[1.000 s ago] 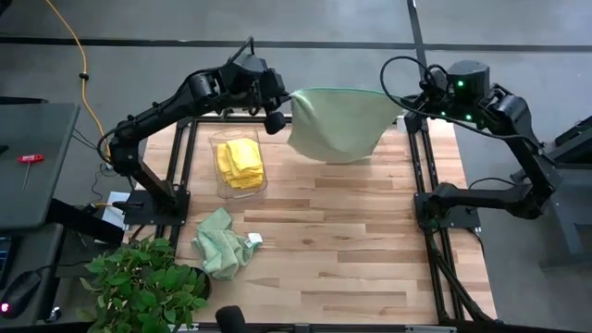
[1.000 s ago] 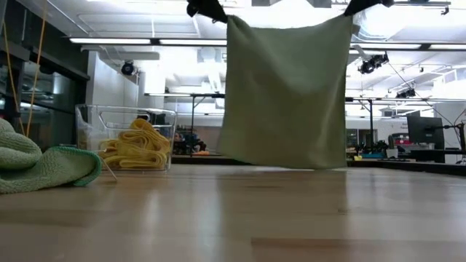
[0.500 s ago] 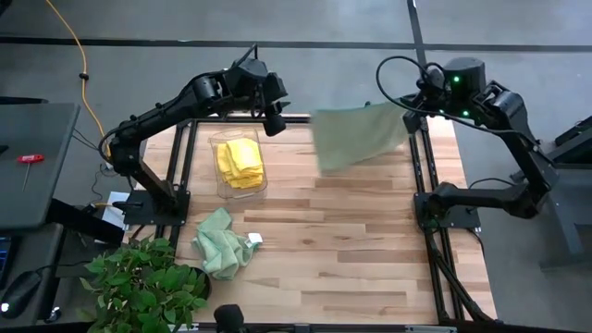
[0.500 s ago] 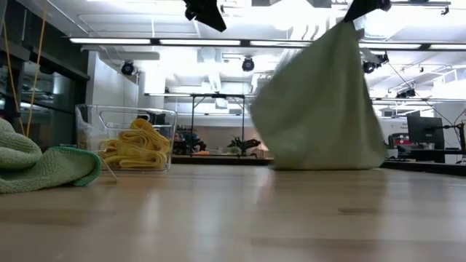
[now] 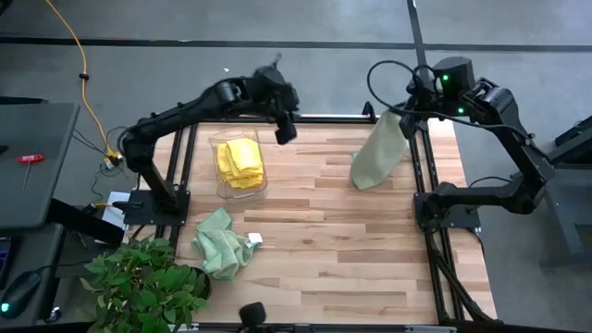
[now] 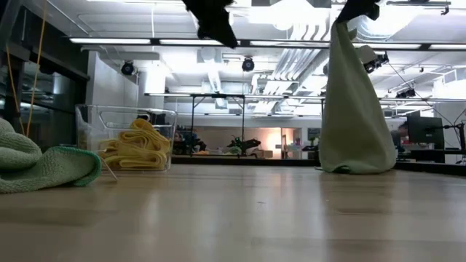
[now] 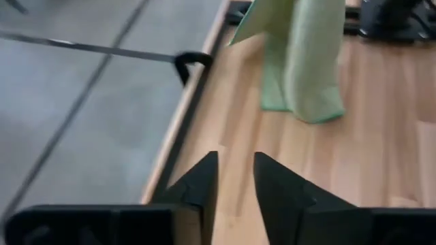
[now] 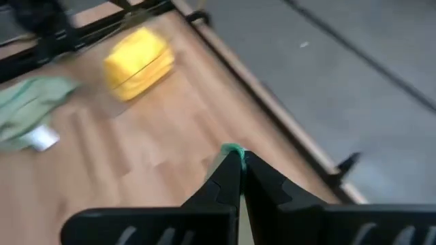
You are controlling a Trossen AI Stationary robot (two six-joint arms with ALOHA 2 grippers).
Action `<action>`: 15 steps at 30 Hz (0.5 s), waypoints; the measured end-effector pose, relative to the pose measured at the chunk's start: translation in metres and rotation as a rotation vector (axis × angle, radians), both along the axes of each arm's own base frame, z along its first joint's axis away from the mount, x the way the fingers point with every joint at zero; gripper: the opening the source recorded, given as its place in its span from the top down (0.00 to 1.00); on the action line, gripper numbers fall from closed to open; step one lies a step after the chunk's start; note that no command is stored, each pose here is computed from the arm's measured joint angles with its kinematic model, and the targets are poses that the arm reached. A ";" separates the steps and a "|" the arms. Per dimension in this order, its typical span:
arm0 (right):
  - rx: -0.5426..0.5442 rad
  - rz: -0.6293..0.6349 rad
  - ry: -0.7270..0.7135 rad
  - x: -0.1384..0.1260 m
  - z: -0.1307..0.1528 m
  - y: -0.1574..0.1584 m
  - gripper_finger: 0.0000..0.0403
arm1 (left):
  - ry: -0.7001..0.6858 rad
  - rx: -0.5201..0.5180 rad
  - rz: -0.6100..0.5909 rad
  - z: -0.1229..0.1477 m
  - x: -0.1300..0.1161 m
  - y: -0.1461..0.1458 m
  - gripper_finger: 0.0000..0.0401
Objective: Fold microfiber towels
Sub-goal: Fold the right green towel
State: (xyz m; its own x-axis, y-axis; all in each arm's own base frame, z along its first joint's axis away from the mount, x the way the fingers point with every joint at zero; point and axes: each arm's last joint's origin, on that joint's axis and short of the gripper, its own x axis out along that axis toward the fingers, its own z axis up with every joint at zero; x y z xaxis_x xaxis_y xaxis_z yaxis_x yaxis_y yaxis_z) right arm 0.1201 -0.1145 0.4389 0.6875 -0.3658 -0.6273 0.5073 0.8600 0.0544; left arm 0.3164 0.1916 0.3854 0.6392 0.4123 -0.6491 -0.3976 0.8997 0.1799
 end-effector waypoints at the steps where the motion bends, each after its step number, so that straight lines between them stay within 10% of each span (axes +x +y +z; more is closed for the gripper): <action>1: 0.024 0.026 0.005 0.001 -0.001 0.002 1.00 | 0.008 -0.020 -0.012 -0.006 0.005 0.001 0.76; 15: 0.449 0.201 0.226 0.013 -0.025 0.070 1.00 | 0.174 -0.332 -0.300 -0.125 0.097 -0.032 0.55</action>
